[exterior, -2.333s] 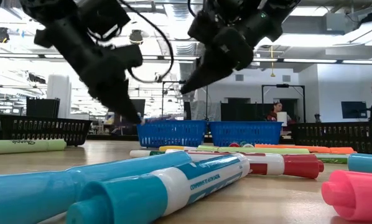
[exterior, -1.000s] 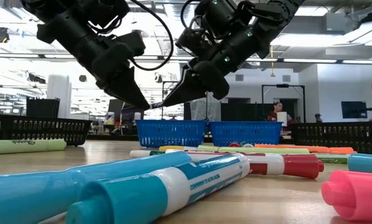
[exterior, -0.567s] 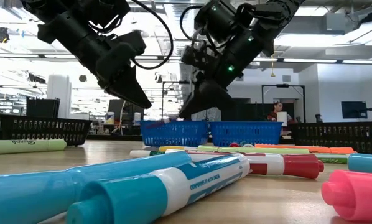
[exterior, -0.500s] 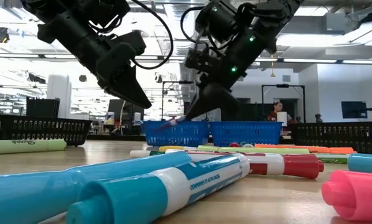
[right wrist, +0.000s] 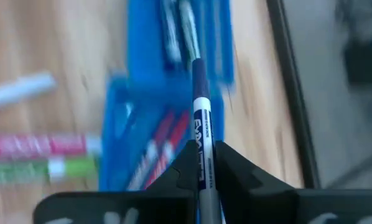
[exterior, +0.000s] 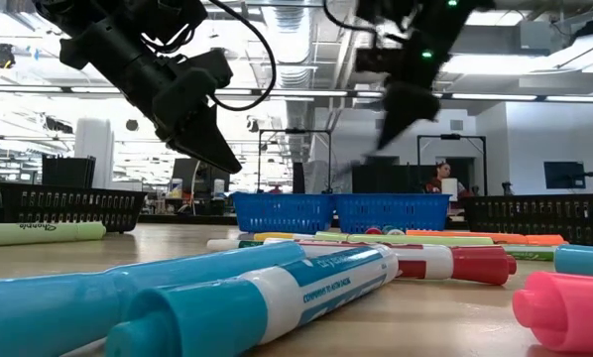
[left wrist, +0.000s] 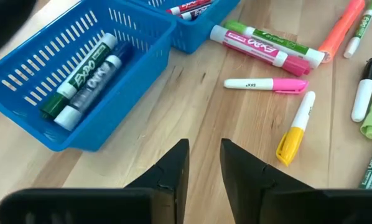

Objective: Pick & Place Markers
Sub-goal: Put the dark blue alcohol marker into the right blue bin

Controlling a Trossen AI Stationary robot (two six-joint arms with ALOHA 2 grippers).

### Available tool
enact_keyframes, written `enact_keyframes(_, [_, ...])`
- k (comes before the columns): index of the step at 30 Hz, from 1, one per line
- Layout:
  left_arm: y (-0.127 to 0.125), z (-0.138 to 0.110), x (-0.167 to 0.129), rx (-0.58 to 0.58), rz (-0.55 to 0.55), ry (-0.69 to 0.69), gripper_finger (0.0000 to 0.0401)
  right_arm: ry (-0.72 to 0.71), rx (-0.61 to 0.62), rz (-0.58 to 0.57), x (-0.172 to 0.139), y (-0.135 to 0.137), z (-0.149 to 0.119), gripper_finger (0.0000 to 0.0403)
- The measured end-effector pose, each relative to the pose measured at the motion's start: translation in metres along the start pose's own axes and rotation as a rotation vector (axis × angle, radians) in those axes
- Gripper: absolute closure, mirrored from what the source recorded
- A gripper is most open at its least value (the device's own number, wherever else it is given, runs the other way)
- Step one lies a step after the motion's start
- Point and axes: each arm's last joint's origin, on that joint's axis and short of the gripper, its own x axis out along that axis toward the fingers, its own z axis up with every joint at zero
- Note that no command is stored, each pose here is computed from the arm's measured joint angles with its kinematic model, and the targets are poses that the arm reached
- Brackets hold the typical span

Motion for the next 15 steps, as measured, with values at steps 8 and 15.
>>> enact_keyframes(8, [0.0, 0.0, 0.0, -0.005, -0.001, -0.001, 0.0313, 0.241, 0.174, 0.01, 0.024, -0.013, -0.045, 0.0355])
enact_keyframes(15, [0.0, 0.0, 0.0, -0.01, -0.001, 0.001, 0.0313, 0.258, 0.21, 0.004, 0.041, -0.016, -0.049, 0.0319])
